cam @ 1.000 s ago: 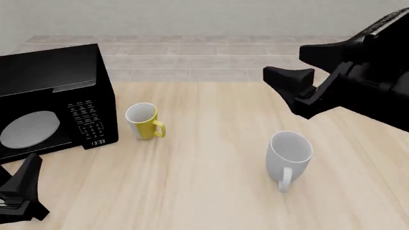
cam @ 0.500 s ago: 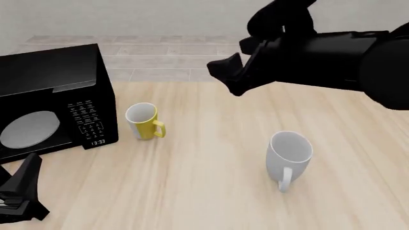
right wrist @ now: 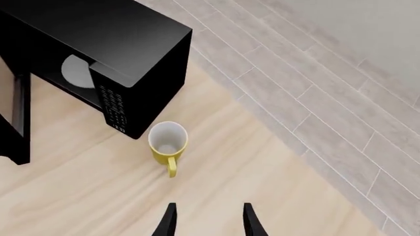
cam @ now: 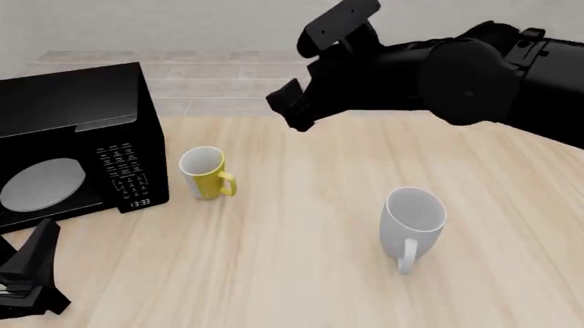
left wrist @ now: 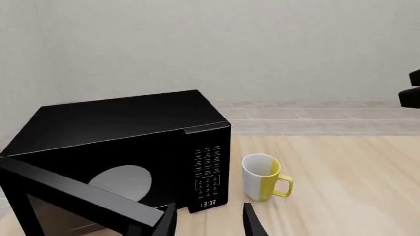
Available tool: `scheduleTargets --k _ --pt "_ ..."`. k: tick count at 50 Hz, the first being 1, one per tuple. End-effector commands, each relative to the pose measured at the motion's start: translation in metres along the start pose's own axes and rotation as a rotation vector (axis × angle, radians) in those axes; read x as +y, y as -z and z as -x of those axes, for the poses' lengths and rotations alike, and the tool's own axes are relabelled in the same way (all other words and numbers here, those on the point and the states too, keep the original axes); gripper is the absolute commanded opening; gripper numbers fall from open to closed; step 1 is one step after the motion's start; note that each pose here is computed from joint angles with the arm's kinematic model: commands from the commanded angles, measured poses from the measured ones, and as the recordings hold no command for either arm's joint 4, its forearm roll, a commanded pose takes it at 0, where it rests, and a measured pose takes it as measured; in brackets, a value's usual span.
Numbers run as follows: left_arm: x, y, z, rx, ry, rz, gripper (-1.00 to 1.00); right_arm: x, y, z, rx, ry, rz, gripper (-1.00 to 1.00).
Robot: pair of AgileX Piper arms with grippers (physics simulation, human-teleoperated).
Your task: Put the yellow and white mug to the front of the white mug.
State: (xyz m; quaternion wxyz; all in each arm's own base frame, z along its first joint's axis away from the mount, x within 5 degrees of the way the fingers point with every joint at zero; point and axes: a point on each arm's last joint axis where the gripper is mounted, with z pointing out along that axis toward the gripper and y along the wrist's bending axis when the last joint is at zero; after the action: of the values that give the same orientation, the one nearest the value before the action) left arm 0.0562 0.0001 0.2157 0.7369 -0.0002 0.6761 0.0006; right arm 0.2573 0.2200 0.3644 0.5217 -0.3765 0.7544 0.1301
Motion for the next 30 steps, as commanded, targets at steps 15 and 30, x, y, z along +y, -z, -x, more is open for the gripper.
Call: scheduleTargets --k 15,30 --pt "0.0 0.0 -0.001 -0.001 -0.001 0.0 1.0 0.022 -0.057 -0.006 0.062 0.028 0.062 1.0" --pt "0.0 0.0 0.0 -0.001 -0.001 0.0 1.0 0.041 -0.085 -0.012 0.094 0.017 0.103 1.0"
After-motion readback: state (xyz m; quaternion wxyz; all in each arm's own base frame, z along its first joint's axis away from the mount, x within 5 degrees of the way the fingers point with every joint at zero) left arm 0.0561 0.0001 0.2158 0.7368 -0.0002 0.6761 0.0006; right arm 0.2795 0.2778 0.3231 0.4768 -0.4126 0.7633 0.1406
